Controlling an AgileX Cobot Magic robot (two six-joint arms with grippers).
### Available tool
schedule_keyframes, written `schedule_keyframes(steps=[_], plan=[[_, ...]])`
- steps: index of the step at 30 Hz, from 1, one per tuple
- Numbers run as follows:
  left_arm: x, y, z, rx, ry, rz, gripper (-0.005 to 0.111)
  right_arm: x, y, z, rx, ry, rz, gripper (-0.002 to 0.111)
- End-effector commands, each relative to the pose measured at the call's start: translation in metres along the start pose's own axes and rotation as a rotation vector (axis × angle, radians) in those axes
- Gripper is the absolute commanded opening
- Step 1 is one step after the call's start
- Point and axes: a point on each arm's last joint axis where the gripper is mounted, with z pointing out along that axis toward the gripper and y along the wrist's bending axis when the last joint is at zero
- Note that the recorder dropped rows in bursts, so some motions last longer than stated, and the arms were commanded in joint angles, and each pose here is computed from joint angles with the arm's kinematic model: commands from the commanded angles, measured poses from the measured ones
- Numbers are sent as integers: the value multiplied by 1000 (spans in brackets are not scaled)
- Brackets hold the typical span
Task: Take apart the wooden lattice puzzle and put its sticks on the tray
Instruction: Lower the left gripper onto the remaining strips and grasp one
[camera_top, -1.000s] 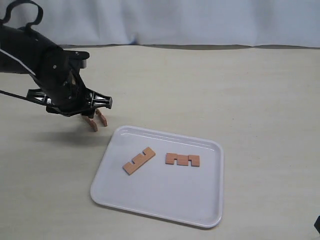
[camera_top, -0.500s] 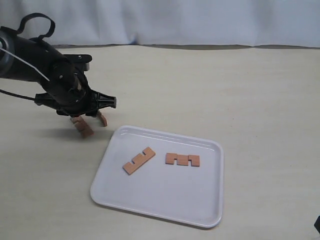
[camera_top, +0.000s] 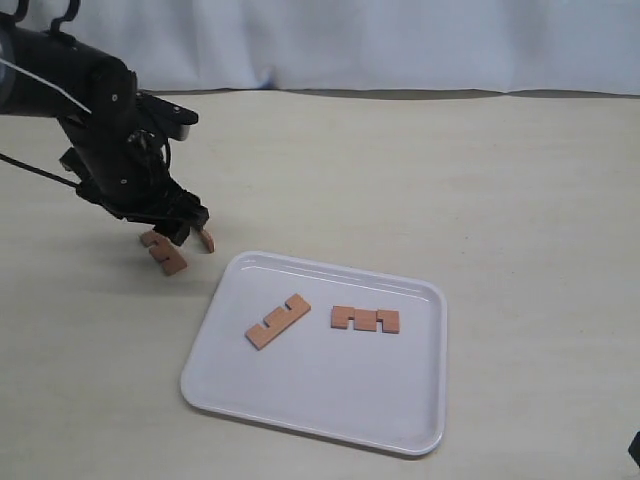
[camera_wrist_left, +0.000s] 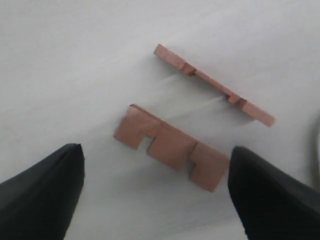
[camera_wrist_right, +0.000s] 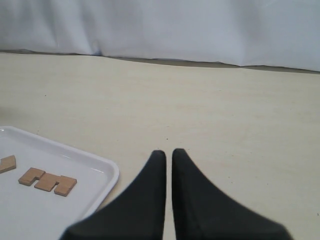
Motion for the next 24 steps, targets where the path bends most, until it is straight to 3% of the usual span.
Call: schedule_keyframes(steps=[1, 5, 24], plan=[[-1, 7, 7, 63, 31, 116, 74, 0, 0, 0, -4, -4, 6, 4], [0, 6, 15, 73, 48, 243, 74, 0, 0, 0, -4, -4, 6, 4], [0, 5, 34, 73, 52, 323, 74, 0, 0, 0, -4, -4, 6, 4]])
